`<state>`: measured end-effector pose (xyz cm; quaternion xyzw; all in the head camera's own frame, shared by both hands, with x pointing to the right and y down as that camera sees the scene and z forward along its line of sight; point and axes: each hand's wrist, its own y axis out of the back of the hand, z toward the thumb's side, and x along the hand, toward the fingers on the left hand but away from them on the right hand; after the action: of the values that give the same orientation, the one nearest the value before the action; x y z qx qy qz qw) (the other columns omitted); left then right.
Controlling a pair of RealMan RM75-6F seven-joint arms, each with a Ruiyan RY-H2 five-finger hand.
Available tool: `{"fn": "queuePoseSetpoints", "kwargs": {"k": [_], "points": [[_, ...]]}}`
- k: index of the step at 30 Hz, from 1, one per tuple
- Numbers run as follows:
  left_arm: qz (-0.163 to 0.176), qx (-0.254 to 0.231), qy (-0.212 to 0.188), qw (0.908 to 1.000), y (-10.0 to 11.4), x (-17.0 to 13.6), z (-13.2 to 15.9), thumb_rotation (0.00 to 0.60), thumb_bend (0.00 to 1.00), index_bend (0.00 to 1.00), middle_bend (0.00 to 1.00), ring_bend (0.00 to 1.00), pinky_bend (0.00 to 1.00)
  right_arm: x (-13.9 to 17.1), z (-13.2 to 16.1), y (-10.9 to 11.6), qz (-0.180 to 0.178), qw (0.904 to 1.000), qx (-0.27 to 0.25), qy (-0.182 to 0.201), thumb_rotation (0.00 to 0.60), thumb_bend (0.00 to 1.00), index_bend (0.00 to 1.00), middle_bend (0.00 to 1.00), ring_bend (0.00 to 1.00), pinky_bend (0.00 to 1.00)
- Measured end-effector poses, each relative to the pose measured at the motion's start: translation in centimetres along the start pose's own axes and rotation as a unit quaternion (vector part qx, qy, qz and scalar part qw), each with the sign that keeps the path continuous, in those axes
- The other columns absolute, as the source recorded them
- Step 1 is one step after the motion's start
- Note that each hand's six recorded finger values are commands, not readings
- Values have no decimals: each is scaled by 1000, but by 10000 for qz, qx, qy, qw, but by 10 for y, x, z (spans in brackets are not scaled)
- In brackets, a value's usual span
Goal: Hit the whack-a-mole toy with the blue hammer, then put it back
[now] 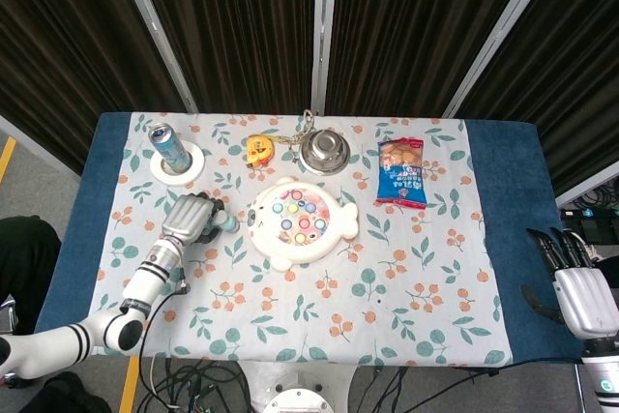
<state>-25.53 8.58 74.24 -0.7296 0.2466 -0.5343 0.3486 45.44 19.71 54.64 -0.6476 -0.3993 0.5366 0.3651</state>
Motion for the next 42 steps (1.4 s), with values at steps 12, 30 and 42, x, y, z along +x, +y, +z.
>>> {"fn": "queuePoseSetpoints", "kwargs": {"k": [12, 30, 42], "points": [[47, 16, -16, 10000, 0, 1, -1, 600, 402, 484, 507, 349, 443, 0, -1, 0, -4, 10000, -1, -12, 600, 230, 0, 131, 0, 0], [760, -22, -701, 9946, 31, -8, 4, 600, 535, 576, 664, 497, 669, 4, 0, 2, -40, 10000, 25, -35, 600, 230, 0, 132, 0, 0], [923, 462, -1605, 9816, 67, 1, 47, 600, 615, 587, 693, 531, 752, 9, 0, 5, -97, 9999, 51, -71, 600, 231, 0, 139, 0, 0]]}}
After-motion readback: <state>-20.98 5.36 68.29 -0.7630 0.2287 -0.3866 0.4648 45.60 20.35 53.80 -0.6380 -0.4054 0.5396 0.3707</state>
